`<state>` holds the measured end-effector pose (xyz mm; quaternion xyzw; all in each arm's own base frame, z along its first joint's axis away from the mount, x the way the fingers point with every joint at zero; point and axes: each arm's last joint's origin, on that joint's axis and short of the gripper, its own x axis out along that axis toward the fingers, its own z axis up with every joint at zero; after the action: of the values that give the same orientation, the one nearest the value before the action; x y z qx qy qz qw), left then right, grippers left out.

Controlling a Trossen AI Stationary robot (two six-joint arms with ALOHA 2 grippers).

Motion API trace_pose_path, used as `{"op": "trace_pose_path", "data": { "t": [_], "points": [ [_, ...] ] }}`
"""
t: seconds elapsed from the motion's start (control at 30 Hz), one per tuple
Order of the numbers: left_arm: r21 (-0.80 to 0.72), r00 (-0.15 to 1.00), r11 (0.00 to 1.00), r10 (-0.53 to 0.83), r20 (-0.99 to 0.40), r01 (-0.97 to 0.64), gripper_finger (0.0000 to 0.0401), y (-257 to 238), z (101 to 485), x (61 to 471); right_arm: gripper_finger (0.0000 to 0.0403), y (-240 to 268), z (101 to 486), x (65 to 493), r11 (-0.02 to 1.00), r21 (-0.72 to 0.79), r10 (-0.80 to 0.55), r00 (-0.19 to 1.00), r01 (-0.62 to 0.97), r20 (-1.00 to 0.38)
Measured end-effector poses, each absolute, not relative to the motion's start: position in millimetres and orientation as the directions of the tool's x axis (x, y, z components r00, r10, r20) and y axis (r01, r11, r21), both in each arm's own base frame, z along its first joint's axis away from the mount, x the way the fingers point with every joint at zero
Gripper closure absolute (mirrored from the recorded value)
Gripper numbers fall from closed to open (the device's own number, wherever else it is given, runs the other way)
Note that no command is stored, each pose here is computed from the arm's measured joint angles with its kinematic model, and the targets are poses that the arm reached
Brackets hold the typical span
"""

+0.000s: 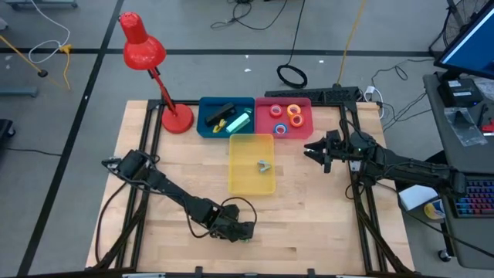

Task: Pick and place Stapler, Stapler remover, tape
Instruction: Put the small green stapler into the blue bin

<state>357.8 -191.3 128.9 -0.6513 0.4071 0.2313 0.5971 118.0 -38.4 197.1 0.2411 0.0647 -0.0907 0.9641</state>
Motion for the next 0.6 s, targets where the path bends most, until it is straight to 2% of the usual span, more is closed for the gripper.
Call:
{"op": "trace_pose_path", "data": {
  "t": [0.27,0.6],
  "points": [
    [-0.555,0.534,0.008,-0.261,-0.804,-0.832,0.0151,-185.6,124.6,359.5,0.0234,-38.4,197.1,118.0,0.867,0.453,-0.144,0.975,0.206,-0.168],
    [-0.425,0.42,-0.061,-0.336,-0.843,-0.903,0.0151,-170.9,120.3,359.7,0.0234,-38.4,197.1,118.0,0.868,0.452,-0.145,0.975,0.207,-0.168]
  ]
}}
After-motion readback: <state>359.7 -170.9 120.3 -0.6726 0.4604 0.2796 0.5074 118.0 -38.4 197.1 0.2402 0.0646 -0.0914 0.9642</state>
